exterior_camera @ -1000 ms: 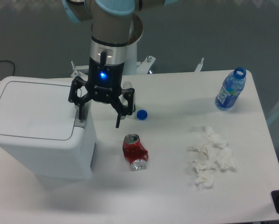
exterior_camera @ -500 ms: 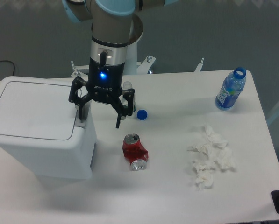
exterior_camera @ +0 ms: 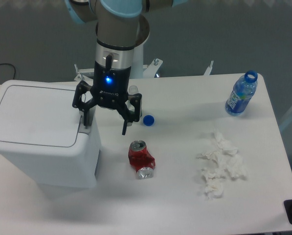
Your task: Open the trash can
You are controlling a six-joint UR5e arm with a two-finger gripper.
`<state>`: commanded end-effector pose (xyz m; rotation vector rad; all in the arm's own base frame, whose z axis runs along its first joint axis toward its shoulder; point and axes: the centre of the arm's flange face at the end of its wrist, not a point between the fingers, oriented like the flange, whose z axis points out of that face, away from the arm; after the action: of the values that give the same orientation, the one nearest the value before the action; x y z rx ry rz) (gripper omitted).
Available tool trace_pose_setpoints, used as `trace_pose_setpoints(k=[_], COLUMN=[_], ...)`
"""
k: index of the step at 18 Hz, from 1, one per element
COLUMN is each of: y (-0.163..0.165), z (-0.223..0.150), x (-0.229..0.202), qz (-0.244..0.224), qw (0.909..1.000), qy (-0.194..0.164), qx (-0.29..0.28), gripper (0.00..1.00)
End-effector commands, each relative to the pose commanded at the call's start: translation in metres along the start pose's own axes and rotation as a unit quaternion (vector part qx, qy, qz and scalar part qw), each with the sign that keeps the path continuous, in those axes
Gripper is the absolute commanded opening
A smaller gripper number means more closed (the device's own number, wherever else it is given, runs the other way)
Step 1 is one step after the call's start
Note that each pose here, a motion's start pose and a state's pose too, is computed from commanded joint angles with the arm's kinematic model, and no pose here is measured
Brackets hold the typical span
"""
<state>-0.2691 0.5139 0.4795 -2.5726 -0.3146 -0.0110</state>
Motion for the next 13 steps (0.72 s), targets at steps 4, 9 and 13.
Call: trace_pose_setpoints(k=[4,9,13], y=[0.0,0.0,-0.007], z=[0.001,-0.001,-0.019], x=[-0.001,-0.001,-0.015], qz=[0.0,0.0,-0.008], qw=[1.0,1.0,0.9998], qy=[-0.001,-0.002,-0.012], qx=[-0.001,0.0,0.015], gripper=[1.0,1.0,1.0])
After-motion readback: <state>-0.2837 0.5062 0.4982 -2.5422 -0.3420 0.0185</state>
